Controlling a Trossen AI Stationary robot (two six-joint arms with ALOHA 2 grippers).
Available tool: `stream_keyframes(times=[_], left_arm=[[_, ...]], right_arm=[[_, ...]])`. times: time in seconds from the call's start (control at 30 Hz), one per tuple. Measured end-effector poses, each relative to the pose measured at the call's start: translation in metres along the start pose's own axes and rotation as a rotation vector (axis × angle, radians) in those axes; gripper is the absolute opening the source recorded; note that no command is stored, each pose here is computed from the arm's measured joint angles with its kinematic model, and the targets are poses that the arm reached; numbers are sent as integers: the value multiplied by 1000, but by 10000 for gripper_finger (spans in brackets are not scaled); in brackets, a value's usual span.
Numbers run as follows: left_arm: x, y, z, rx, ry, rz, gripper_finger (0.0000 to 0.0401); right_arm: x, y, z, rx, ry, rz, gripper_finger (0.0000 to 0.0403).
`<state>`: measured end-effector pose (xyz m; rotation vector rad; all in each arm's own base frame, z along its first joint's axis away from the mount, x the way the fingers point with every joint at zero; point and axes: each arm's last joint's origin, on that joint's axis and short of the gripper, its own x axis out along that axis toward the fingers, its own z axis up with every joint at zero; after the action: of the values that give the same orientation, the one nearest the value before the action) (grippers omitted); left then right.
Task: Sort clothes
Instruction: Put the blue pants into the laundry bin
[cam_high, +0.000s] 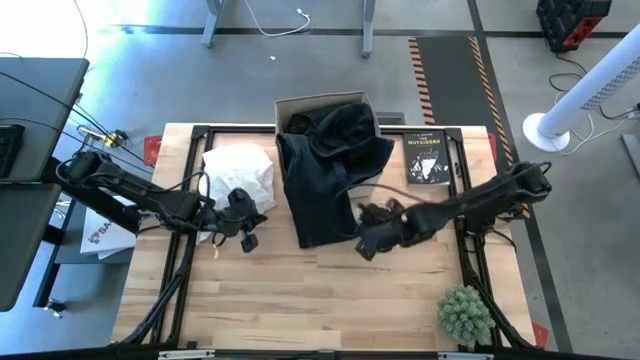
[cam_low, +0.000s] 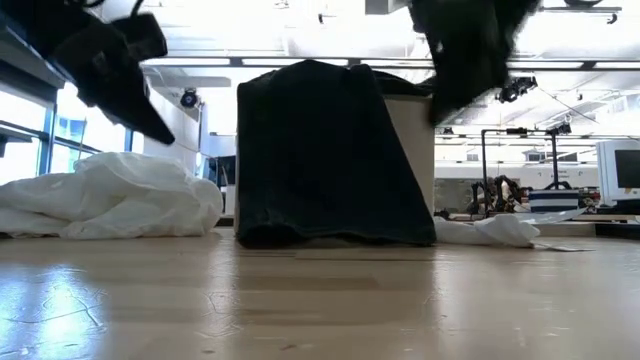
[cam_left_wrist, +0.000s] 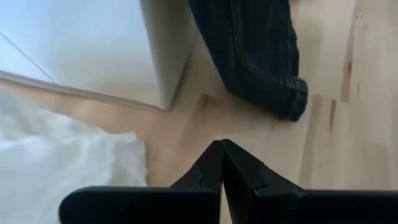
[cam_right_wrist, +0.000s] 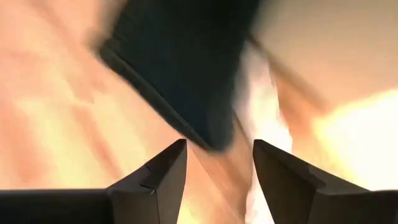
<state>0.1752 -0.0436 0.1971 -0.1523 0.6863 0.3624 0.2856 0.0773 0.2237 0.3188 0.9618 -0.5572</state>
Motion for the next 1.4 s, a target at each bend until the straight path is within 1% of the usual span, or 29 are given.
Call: stream_keyframes(times=[0.07,0.1,0.17,0.23,0.33,0.43,0.5,0.57,0.7,0.73,0.83,0.9,0.93,0.97,1.03,1.1,1.17,1.2,1.27,1.33,1.4], left_arm=[[7,-1,-6,-8,5,-5,0],[10,-2,-7,-11,2,-8,0],[15,-4,-9,-12,0,-9,0],[20,-7,-9,-10,-2,-7,0],[26,-10,-7,4,-24,-21,0],[29,-15,-4,16,-49,-64,0],[29,-17,-1,17,-69,-101,0],[28,-19,2,27,-78,-125,0],[14,-25,16,56,-119,-162,0],[7,-27,20,71,-124,-171,0],[-15,-29,34,113,-140,-171,0],[-33,-28,41,125,-163,-142,0],[-40,-27,44,131,-180,-121,0],[-48,-26,45,135,-197,-103,0],[-59,-24,46,140,-231,-75,0],[-67,-21,44,131,-256,-61,0],[-71,-19,41,127,-254,-50,0],[-72,-19,40,128,-251,-44,0],[-73,-18,36,131,-237,-22,0],[-72,-17,34,135,-224,-7,0],[-71,-17,32,141,-217,8,0]], right_arm=[[28,-8,-27,110,-7,-16,183],[40,-11,-37,161,-36,1,183],[63,-16,-50,242,-126,82,183],[81,-23,-59,280,-222,154,183],[98,-30,-53,329,-377,254,183],[106,-34,-37,325,-473,350,171],[105,-31,-18,296,-531,440,146],[99,-26,3,266,-603,505,110],[81,-15,47,189,-747,556,21],[72,-12,61,175,-797,565,11],[43,-6,100,142,-936,568,14],[23,-7,126,111,-1005,522,9],[13,-9,139,97,-1032,473,5],[1,-11,153,78,-1052,410,4],[-24,-19,180,39,-1072,250,5],[-47,-33,206,4,-1040,70,4],[-67,-51,226,-23,-952,-92,3],[-74,-60,235,-17,-911,-157,3],[-84,-79,245,6,-809,-248,3],[-83,-98,251,43,-706,-278,2],[-70,-114,251,80,-573,-272,2]])
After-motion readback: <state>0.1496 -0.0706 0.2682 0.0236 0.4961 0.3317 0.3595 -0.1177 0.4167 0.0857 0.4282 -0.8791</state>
